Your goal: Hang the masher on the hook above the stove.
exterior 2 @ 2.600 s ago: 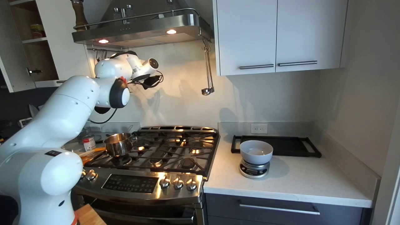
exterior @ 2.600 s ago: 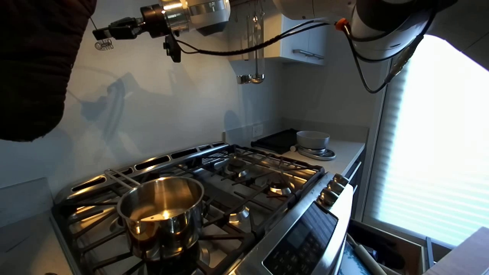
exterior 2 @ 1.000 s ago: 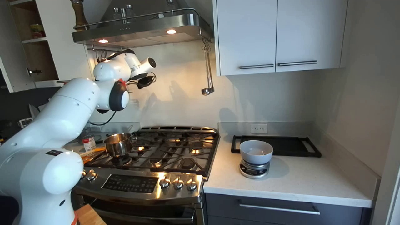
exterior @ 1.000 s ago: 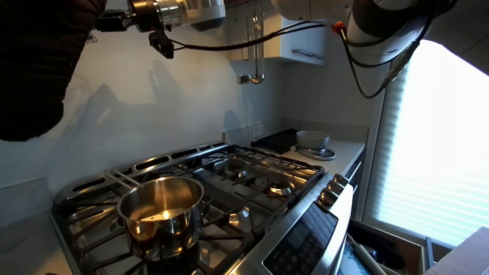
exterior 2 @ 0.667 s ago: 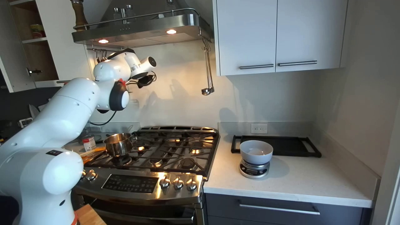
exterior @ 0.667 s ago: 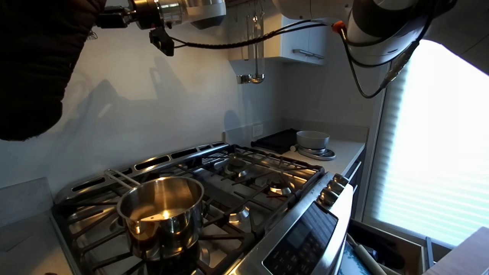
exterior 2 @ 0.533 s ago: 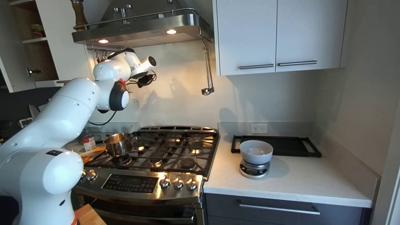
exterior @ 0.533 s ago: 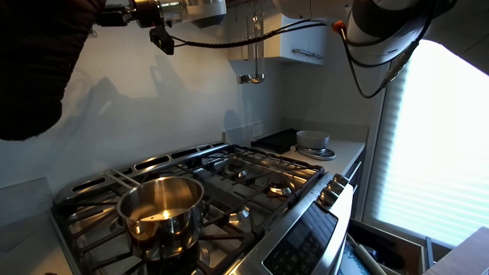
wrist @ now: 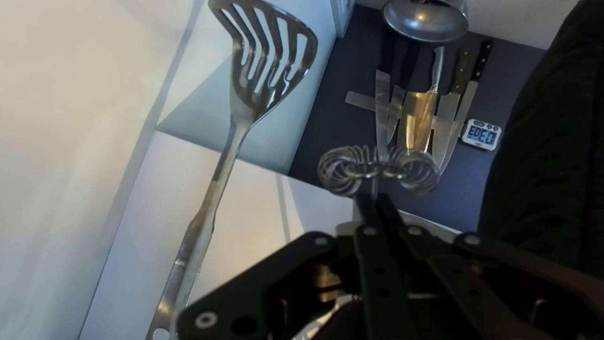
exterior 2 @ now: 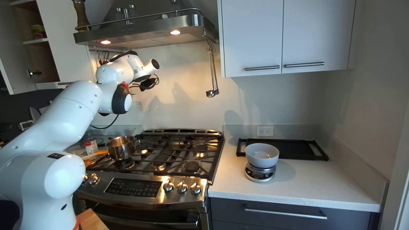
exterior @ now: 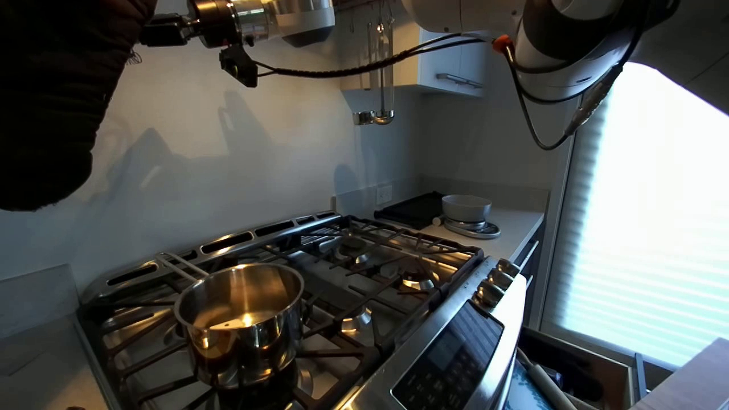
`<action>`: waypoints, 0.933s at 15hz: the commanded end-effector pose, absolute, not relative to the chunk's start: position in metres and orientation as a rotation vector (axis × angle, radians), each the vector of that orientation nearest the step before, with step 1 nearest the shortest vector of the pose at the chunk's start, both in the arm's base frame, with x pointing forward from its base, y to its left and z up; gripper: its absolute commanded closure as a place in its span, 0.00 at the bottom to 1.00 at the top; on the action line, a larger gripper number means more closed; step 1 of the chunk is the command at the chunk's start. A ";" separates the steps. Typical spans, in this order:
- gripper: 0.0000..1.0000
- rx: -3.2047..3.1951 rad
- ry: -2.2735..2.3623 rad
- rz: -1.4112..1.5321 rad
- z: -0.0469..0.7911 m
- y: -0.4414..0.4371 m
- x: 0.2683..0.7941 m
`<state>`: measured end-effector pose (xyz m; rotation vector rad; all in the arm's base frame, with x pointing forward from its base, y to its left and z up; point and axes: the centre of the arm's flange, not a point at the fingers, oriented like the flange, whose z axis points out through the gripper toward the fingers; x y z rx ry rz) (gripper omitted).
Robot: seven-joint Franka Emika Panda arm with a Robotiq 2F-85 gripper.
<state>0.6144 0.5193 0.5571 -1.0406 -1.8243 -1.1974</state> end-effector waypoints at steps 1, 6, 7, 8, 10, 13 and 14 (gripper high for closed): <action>0.99 -1.038 -1.848 -1.153 0.559 0.536 0.631; 0.99 -1.028 -1.869 -1.108 0.546 0.540 0.631; 0.71 -1.023 -1.872 -1.098 0.545 0.540 0.631; 0.71 -1.018 -1.873 -1.090 0.545 0.540 0.631; 0.57 -1.009 -1.883 -1.079 0.544 0.541 0.630; 0.34 -1.000 -1.902 -1.062 0.545 0.541 0.628; 0.26 -1.000 -1.907 -1.058 0.546 0.539 0.628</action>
